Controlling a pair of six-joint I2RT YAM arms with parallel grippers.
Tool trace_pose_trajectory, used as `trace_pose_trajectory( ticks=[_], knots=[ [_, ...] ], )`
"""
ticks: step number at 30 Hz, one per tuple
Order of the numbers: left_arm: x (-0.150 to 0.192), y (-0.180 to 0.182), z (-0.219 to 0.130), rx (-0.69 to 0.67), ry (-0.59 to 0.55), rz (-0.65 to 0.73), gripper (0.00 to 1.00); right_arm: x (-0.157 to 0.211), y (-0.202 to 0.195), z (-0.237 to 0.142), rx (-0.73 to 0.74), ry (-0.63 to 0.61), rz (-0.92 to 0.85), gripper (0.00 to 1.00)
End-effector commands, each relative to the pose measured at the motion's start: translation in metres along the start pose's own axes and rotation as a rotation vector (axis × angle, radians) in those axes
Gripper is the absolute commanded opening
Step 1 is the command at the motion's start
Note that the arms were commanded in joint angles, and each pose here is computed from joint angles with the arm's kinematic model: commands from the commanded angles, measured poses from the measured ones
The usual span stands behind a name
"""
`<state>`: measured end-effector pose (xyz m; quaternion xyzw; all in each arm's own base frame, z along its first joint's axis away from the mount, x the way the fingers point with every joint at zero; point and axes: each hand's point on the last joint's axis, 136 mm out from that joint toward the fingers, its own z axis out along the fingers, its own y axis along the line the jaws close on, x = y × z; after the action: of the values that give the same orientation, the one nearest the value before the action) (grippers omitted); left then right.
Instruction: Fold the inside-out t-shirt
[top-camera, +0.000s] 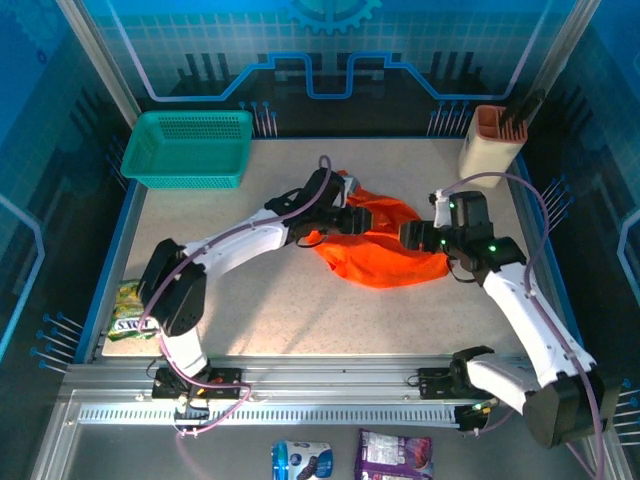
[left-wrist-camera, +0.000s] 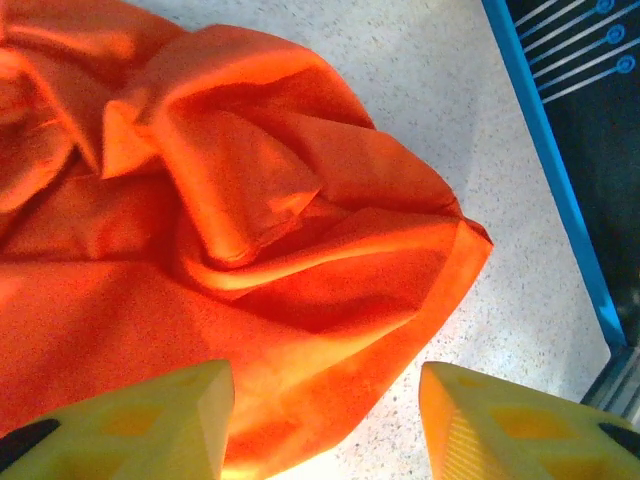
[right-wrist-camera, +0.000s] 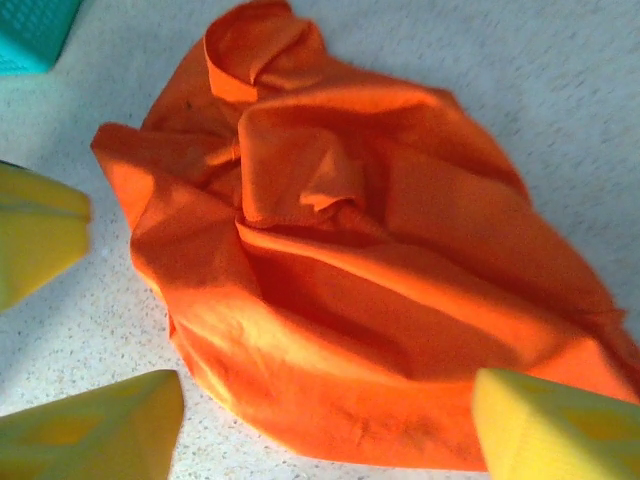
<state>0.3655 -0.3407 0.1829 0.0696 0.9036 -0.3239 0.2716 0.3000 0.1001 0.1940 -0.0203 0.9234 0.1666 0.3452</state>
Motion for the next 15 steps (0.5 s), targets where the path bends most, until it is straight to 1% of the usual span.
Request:
trace_pose_trajectory(
  ticks=[1,4,6,9,13,15],
  knots=[
    [-0.022,0.023,-0.032,-0.056,-0.121,-0.068,0.53,0.01,0.021,0.018,-0.044,0.078,-0.017,0.71],
    [-0.016,0.072,-0.037,-0.14,-0.111,-0.158,0.53,0.021,0.03,0.041,-0.011,0.172,-0.062,0.69],
    [-0.014,0.098,-0.039,-0.177,-0.098,-0.201,0.54,0.024,0.038,0.055,0.001,0.213,-0.091,0.69],
    [-0.014,0.13,-0.038,-0.226,-0.076,-0.231,0.57,0.024,0.045,0.076,0.038,0.247,-0.124,0.69],
    [-0.021,0.168,-0.039,-0.299,-0.07,-0.255,0.62,0.017,0.042,0.103,0.171,0.284,-0.207,0.68],
    [-0.025,0.183,-0.037,-0.32,-0.072,-0.269,0.65,0.01,0.041,0.113,0.215,0.291,-0.24,0.68]
  ],
)
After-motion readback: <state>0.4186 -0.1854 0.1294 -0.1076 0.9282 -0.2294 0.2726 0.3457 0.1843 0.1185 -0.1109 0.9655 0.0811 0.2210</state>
